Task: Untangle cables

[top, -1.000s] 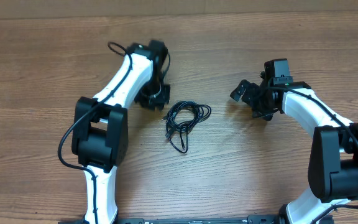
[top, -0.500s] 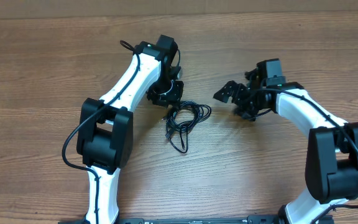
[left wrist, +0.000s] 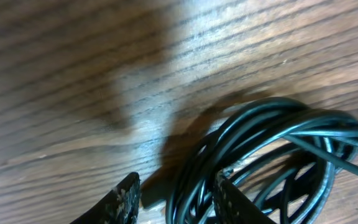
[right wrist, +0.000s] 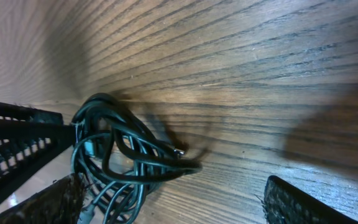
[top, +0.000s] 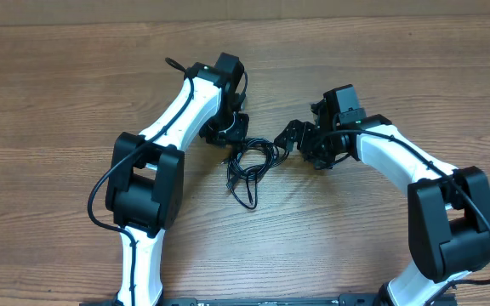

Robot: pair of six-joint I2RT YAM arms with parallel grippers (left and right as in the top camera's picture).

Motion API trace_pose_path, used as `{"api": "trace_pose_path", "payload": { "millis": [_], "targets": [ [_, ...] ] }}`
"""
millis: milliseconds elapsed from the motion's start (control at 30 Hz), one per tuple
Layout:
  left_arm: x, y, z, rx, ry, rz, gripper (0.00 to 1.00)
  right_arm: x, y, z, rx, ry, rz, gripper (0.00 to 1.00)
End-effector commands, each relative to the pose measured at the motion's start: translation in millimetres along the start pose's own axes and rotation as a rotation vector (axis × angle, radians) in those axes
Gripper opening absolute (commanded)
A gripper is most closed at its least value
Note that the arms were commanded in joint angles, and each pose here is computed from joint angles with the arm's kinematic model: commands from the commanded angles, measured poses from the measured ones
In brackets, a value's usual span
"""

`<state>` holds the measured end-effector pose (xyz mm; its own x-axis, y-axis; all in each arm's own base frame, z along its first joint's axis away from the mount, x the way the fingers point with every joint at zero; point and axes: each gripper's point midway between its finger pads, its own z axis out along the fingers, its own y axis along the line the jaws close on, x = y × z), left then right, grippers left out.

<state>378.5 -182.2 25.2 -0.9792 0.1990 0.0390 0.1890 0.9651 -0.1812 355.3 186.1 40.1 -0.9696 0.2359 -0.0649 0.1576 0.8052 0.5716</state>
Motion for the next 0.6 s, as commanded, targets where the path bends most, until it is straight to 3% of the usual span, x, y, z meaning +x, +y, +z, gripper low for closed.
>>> {"api": "trace_pose_path", "payload": {
  "millis": [0, 133, 300, 567],
  "targets": [
    [16, -2, 21, 0.038, 0.064, 0.013, 0.39, 0, -3, 5, 0.041, -0.019, -0.012, 0.90],
    [26, 1, 30, 0.033, 0.096, 0.008, 0.32, 4, 0, 7, 0.039, -0.013, -0.013, 0.76],
    [29, 2, 32, 0.038, 0.103, 0.078, 0.06, 12, 3, 11, 0.044, 0.007, -0.014, 0.53],
    [20, -12, 25, 0.122, 0.063, 0.270, 0.04, 33, 1, 20, 0.060, 0.052, -0.031, 0.34]
  ]
}}
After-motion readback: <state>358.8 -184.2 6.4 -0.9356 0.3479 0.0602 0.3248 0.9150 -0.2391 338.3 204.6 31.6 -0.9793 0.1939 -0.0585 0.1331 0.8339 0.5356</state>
